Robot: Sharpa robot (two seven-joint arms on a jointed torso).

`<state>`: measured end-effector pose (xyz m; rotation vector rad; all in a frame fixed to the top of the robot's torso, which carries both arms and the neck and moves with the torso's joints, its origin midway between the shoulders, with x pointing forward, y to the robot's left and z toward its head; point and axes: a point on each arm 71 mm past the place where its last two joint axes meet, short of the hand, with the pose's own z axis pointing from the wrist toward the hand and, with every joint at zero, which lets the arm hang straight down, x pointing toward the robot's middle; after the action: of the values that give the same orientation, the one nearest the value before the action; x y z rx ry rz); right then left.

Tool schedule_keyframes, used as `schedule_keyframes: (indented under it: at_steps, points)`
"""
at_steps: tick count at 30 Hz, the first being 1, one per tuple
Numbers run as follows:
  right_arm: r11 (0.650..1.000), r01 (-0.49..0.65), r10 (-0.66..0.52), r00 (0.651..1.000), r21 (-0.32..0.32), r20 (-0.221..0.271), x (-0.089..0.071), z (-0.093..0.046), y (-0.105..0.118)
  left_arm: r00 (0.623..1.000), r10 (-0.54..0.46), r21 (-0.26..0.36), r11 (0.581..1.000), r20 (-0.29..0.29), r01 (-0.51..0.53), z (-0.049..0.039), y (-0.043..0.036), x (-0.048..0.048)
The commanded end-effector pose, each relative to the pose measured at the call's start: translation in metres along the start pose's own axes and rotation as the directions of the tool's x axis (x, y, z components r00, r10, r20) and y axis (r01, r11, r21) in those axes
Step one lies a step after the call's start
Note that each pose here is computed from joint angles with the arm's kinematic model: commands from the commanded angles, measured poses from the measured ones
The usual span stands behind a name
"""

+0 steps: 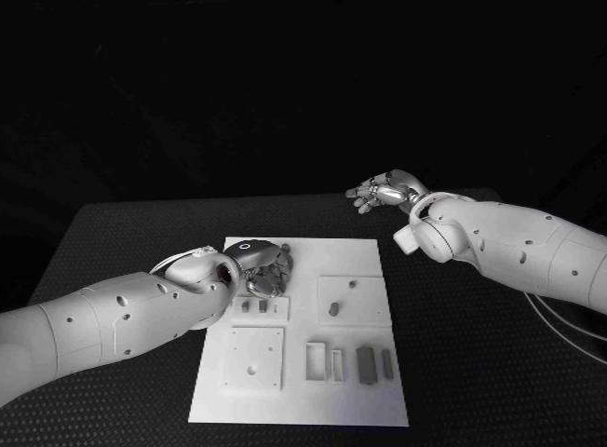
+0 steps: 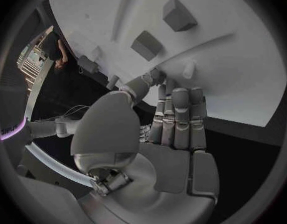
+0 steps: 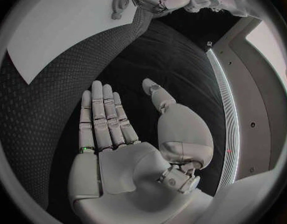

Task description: Assemble the parts on the task board

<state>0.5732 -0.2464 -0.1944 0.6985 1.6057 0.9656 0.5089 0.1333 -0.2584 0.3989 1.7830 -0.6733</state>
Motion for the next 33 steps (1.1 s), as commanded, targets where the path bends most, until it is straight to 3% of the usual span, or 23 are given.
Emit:
schedule_keyframes:
  at_steps: [1,10,25,33]
  points:
    - [1.0,-0.003,0.003,1.0,-0.007,-0.017,0.0019,-0.0001,0.0009,0.998,0.009,-0.001,1.0,-0.057,-0.009,-0.0003,-0.0005,0.0073]
    - [1.0,-0.003,0.003,1.0,-0.008,-0.018,0.0024,0.0,0.0012,0.997,0.011,0.009,1.0,-0.072,-0.01,0.0036,-0.0043,0.0096]
    - [1.0,-0.003,0.003,1.0,-0.008,-0.015,0.0016,-0.0003,0.0008,0.996,0.019,0.004,1.0,-0.083,-0.019,0.0032,-0.0019,0.0115]
    - [1.0,-0.003,0.002,1.0,-0.008,-0.015,0.0015,-0.0003,0.0008,0.999,0.018,0.017,1.0,-0.042,-0.018,0.0026,-0.003,0.0086]
